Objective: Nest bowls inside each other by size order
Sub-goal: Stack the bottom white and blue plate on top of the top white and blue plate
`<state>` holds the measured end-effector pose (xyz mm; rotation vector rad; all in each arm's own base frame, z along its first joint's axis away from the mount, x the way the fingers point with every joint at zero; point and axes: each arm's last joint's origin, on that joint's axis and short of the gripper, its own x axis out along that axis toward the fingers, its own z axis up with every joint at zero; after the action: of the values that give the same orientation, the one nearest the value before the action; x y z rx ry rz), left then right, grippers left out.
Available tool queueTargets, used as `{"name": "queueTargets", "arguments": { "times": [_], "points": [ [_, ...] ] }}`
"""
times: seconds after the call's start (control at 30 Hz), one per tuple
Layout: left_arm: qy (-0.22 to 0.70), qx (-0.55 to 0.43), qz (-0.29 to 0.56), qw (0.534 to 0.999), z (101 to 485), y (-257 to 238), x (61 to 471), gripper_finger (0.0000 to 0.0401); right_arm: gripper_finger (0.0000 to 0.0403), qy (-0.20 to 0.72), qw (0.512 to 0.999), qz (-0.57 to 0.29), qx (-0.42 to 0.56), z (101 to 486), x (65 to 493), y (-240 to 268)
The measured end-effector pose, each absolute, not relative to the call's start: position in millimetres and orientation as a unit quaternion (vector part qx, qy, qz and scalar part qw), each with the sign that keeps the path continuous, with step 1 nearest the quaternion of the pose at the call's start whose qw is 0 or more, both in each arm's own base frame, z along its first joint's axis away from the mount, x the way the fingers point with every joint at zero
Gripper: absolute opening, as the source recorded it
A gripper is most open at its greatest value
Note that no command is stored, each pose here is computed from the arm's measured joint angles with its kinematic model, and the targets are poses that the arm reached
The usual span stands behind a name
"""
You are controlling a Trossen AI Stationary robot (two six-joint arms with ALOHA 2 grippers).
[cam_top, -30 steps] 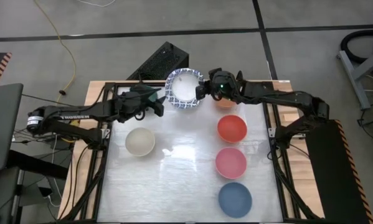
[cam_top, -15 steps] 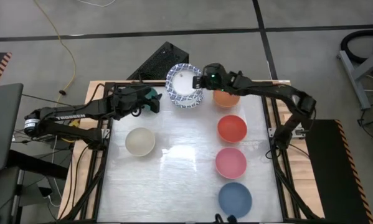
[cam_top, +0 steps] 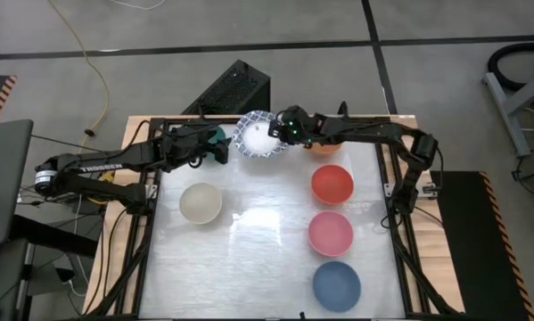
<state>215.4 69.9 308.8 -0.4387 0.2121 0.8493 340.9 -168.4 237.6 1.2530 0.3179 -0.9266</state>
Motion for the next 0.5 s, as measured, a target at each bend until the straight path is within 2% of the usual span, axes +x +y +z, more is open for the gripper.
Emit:
{"name": "queueTargets", "arguments": {
  "times": [0.1, 0.5],
  "points": [
    [0.100, -0.219, 0.404, 0.882, 309, 70, 216, 0.0297, 0.0003, 0.135, 0.660, -0.443, 0.592, 235, 337, -168],
    [0.103, -0.228, 0.390, 0.886, 308, 69, 216, 0.0297, 0.0003, 0.089, 0.614, -0.481, 0.620, 233, 330, -180]
  ]
}}
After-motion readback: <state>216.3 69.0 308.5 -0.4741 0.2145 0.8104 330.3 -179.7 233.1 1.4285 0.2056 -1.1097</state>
